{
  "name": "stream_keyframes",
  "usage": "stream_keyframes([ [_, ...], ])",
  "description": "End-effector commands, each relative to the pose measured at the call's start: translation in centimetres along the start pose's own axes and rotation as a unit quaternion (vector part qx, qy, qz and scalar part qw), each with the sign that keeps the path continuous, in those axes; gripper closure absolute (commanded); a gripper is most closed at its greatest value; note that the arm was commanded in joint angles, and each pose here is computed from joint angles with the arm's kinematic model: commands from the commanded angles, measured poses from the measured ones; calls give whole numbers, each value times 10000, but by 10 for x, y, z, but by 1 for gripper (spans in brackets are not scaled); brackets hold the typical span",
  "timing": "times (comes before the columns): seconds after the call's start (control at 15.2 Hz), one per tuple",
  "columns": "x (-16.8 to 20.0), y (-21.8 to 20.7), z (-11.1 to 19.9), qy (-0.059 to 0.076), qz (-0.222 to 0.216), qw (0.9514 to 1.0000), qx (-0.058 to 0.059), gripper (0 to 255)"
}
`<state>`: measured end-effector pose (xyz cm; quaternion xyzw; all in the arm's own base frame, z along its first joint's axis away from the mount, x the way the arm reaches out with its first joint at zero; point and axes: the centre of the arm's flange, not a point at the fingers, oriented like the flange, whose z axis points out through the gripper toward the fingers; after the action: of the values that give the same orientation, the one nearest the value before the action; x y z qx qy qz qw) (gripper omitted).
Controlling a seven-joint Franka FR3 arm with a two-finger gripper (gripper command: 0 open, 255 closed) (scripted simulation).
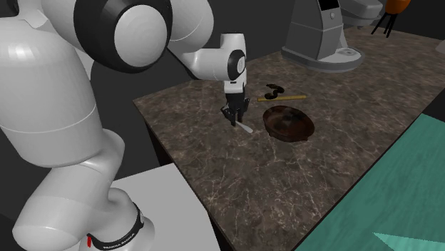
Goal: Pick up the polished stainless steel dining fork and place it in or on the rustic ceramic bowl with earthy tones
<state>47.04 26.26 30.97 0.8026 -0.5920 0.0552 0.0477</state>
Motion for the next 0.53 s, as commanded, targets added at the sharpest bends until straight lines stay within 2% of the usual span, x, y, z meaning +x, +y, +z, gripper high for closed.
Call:
stream_keyframes([
  [0.0,0,0,0,0,1,10000,-2,255],
  [0.26,0,0,0,0,1,10000,-2,255],
  [0.46,2,0,-15,0,1,10000,-2,255],
])
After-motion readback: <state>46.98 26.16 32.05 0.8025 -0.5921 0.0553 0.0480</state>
